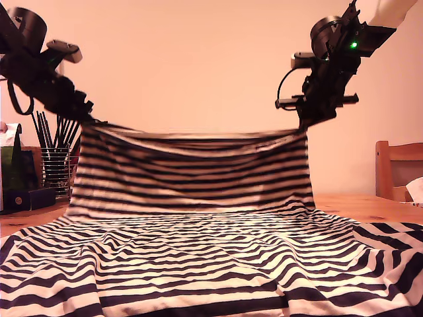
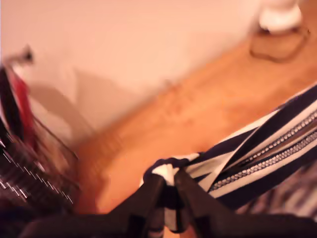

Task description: Fold the t-shirt in front of you. After folding it, place it to the right side.

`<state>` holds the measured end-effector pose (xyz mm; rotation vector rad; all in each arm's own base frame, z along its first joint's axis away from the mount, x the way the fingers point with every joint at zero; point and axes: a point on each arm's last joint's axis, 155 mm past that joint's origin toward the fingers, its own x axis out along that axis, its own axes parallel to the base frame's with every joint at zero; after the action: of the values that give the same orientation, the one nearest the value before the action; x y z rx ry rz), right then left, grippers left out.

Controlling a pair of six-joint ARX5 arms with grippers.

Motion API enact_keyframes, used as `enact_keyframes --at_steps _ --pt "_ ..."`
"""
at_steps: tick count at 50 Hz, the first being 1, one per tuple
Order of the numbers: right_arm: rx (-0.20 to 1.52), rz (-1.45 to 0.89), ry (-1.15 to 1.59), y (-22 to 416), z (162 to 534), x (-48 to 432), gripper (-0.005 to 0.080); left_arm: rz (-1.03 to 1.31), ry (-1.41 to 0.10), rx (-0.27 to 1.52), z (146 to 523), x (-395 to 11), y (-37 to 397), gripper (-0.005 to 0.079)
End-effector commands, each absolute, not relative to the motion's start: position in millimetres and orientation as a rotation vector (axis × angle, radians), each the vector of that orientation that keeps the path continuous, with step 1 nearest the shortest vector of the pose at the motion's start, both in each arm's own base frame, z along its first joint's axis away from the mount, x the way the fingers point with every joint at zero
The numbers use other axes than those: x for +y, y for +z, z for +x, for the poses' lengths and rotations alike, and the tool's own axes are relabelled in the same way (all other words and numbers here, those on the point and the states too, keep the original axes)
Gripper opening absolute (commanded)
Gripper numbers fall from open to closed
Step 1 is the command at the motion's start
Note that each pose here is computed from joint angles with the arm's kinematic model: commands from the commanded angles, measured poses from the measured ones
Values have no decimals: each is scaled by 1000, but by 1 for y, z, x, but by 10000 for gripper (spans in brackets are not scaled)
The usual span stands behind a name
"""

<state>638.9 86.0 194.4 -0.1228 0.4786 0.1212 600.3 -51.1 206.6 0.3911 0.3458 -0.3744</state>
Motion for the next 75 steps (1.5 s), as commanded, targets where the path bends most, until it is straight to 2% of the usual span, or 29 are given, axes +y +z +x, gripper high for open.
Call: enact_keyframes --at_steps 1,34,42,53,60,66,75 --pt "462 -116 132 212 634 89 -12 386 -361 306 591 -49 240 -21" --pt "798 -60 218 223 529 87 -12 190 -391 751 493 -48 204 -21" --pt "865 -41 229 213 513 87 -12 166 -377 768 477 -47 217 -21" --pt "794 -40 232 220 512 89 -12 141 -377 685 478 -51 245 -21" --pt "806 -39 226 202 503 86 -12 136 -382 701 476 -52 237 -21" --pt "755 -43 213 203 495 82 -12 130 -385 699 472 -54 228 -21" --pt "764 -39 202 194 471 74 -12 108 -390 718 453 -58 203 -21"
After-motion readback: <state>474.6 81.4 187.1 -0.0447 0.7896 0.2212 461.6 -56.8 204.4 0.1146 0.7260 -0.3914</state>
